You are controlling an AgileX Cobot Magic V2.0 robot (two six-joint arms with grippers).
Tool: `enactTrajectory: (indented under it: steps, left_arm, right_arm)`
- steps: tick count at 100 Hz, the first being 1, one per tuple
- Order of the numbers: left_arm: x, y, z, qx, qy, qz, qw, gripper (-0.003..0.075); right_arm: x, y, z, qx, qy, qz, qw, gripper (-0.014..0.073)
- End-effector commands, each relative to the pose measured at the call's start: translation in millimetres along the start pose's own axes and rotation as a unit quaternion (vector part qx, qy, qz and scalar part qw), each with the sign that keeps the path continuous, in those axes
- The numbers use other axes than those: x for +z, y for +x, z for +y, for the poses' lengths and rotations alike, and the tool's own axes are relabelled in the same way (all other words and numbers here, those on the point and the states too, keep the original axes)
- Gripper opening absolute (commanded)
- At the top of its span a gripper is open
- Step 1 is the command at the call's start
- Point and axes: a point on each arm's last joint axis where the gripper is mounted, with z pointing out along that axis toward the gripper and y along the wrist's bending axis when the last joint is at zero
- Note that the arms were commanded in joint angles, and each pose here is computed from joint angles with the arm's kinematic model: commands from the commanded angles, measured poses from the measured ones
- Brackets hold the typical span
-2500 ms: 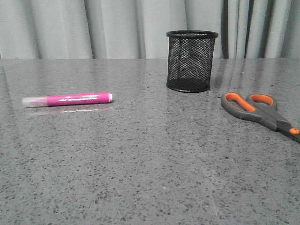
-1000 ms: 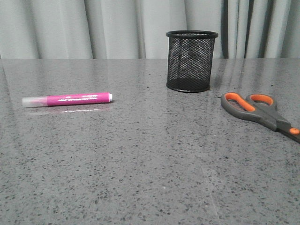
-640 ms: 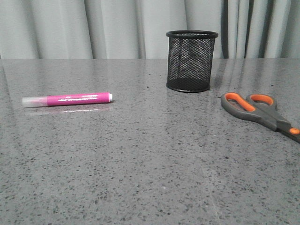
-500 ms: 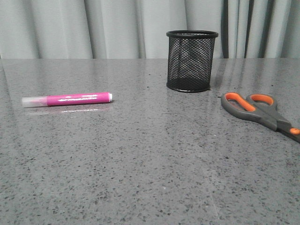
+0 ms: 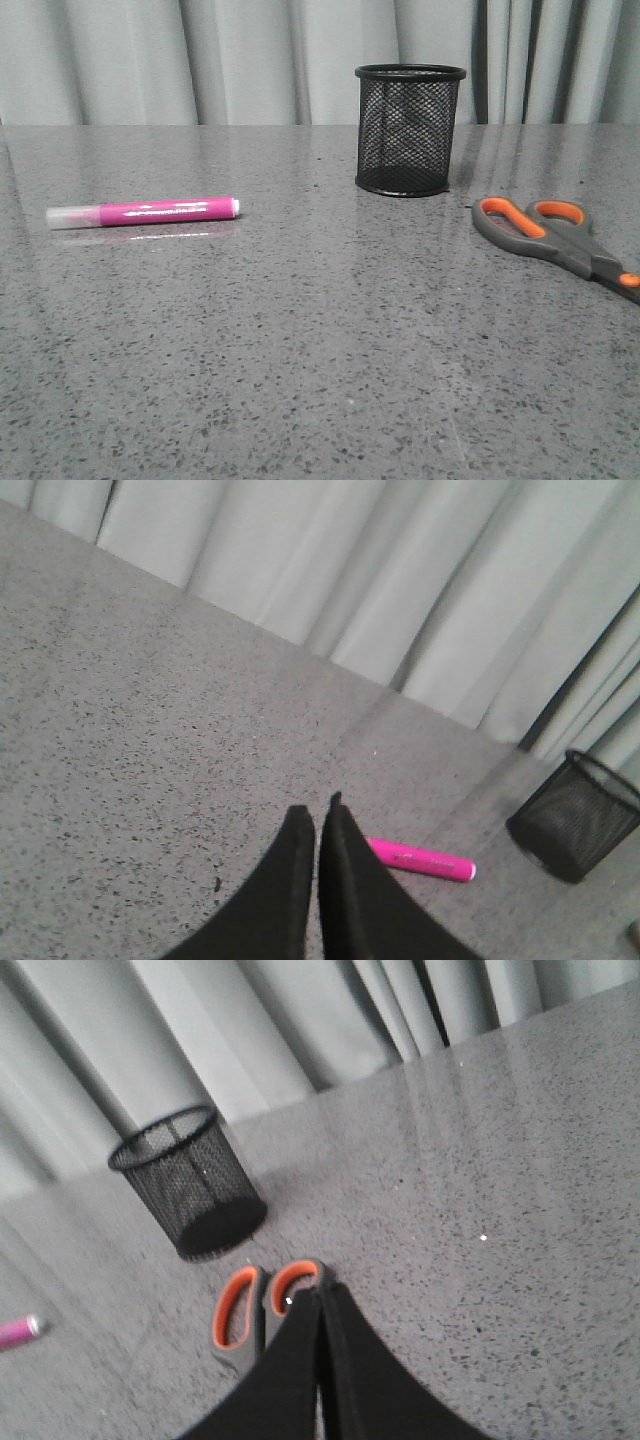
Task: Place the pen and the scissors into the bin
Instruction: 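Move the left gripper toward the pink marker pen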
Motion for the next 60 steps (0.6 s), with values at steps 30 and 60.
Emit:
enactTrajectory:
  steps: [30, 60]
  left_arm:
    - [29, -65, -29, 0.126, 0.010, 0.115, 0.985, -0.0019]
    - [48, -68, -38, 0.110, 0.062, 0.133, 0.983, 0.0125]
  right_arm:
    - [38, -63, 16, -0.062, 0.022, 0.108, 0.992, -0.0056]
    - [39, -68, 18, -0.076, 0.017, 0.106, 0.991, 0.0349]
